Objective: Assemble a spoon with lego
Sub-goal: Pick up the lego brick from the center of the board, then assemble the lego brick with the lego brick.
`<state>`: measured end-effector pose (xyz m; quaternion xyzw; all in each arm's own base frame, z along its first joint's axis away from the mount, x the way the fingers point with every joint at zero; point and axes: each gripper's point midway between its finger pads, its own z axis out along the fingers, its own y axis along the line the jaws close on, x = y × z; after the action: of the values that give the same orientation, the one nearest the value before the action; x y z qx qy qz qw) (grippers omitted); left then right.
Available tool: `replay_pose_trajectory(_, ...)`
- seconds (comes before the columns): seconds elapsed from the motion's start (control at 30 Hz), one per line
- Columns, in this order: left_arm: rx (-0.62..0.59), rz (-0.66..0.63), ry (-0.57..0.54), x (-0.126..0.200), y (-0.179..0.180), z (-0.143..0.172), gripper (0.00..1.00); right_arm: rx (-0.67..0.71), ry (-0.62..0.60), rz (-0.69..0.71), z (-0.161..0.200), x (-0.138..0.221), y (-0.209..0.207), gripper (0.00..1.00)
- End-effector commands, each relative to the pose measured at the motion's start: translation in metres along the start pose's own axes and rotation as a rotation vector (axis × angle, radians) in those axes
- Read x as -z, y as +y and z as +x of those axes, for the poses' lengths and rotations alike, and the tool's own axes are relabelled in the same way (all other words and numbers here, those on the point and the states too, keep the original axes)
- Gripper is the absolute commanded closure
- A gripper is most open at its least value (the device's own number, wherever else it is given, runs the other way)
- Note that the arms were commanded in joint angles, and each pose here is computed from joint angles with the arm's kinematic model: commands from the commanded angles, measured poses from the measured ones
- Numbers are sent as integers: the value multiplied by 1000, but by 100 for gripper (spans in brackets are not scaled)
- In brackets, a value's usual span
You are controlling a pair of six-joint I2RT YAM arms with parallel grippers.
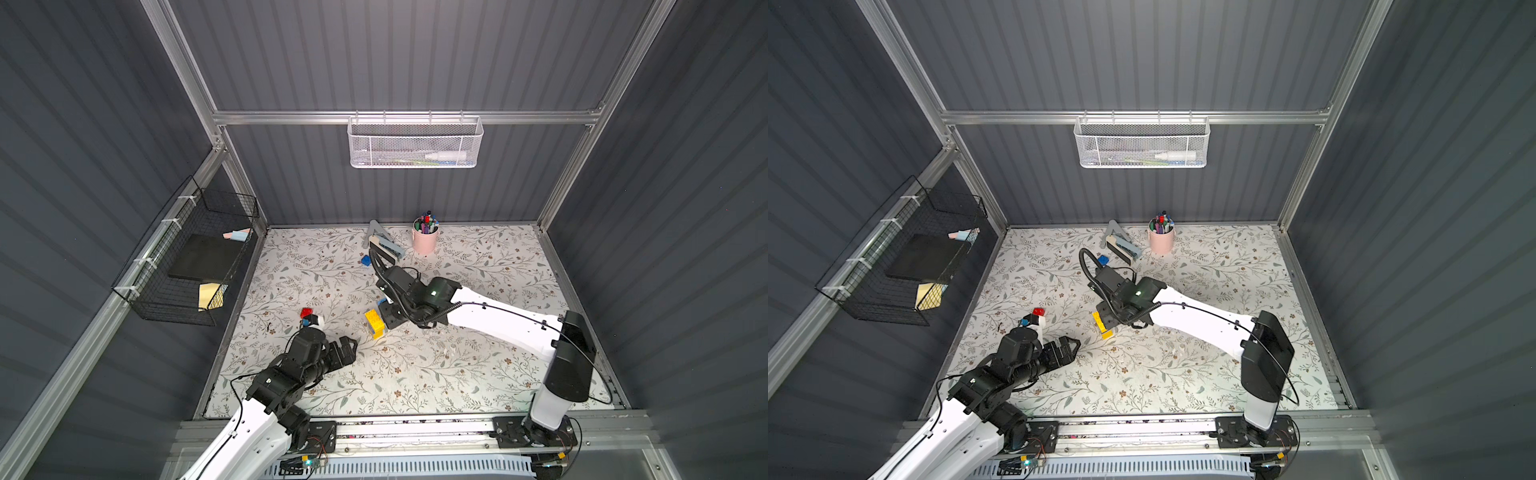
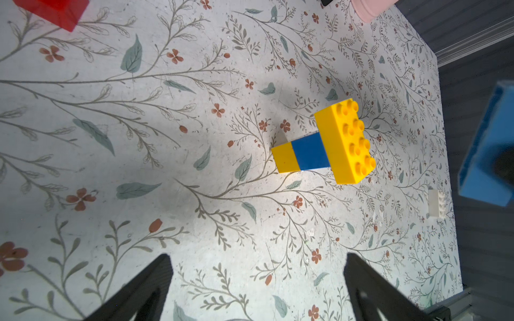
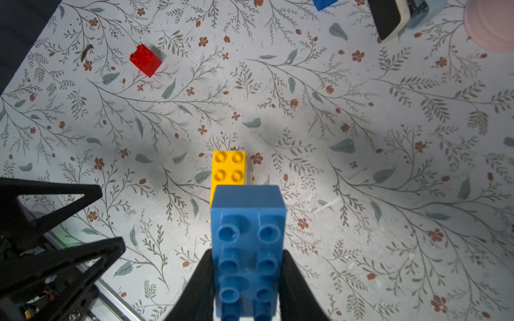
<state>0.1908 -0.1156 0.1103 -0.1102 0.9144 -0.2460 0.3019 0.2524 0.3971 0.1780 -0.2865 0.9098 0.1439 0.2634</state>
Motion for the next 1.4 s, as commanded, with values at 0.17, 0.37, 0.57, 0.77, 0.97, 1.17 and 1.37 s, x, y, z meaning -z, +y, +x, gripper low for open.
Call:
replay_pose_trajectory(0.17,-22,9,-4,3,-2,2,1,55,50,-22,-11,-41,17,91)
replay_pose_trajectory(0.37,-20,8,0,3,-2,3,1,74,69,-14,-6,-49,16,91)
replay_pose_trajectory(0.57,-14,7,-1,3,-2,3,1,77,88,-9,-1,-55,15,91)
replay_pose_trajectory(0.77,-15,3,-1,3,-1,4,1,84,110,-16,3,-61,16,91)
replay_pose_trajectory(0.97,-13,1,-1,3,-1,3,1,89,129,-7,7,-65,15,91)
replay_pose_trajectory(1.17,-14,1,1,3,-1,4,1,105,150,0,10,-71,14,91)
replay_pose_trajectory(1.37,-14,2,-2,3,-1,3,1,97,224,45,23,-79,8,92)
